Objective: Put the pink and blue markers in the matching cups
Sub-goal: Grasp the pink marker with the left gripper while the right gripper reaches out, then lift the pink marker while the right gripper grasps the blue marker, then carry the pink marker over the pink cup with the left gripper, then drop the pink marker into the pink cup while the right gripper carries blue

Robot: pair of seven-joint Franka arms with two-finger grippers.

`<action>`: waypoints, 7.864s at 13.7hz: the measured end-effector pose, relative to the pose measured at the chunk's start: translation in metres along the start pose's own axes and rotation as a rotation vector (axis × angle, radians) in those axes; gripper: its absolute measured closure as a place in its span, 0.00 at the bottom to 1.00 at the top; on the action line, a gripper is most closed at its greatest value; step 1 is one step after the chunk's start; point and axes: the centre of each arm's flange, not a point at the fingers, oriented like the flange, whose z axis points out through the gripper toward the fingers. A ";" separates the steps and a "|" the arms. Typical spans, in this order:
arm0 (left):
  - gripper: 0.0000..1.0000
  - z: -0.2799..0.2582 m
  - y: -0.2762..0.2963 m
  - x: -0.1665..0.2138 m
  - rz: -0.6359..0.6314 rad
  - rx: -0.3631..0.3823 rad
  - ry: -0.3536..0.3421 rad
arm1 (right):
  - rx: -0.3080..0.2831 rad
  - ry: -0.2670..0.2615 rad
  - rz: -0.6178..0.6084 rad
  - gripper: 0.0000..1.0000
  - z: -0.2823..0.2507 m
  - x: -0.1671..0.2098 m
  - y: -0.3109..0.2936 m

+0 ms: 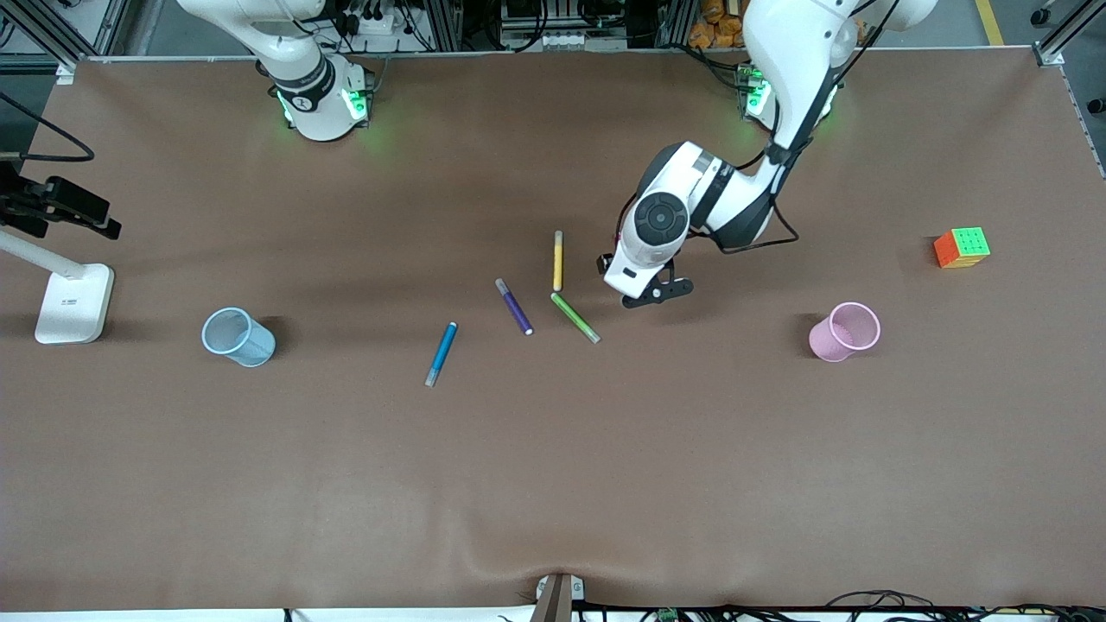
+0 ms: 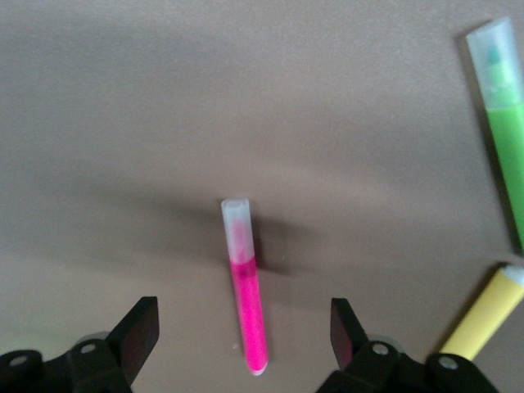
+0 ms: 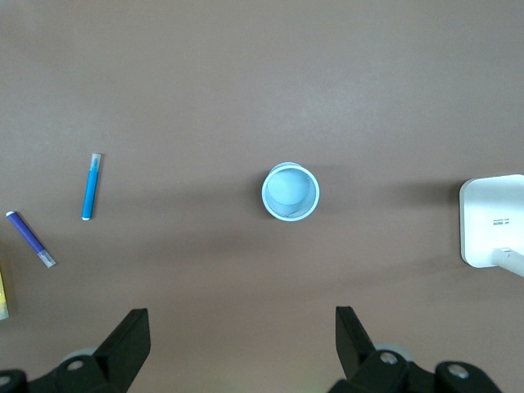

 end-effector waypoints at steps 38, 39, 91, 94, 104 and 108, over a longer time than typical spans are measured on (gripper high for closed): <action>0.83 -0.140 -0.121 0.096 -0.016 0.091 0.233 | -0.013 -0.090 0.093 0.00 0.415 0.089 -0.287; 0.83 -0.150 -0.138 0.106 -0.018 0.090 0.245 | -0.012 -0.079 0.111 0.00 0.418 0.087 -0.294; 0.00 -0.238 -0.250 0.159 0.130 0.177 0.559 | 0.609 0.349 -1.284 0.83 0.217 0.060 0.020; 0.00 -0.287 -0.253 0.156 0.159 0.138 0.479 | 0.625 0.480 -1.468 0.83 0.218 0.058 0.039; 0.00 -0.413 -0.307 0.104 0.245 0.020 0.309 | 0.807 0.602 -1.552 0.83 0.306 0.046 0.101; 0.00 -0.445 -0.356 0.075 0.306 -0.065 0.251 | 0.793 0.615 -1.542 0.83 0.313 0.044 0.117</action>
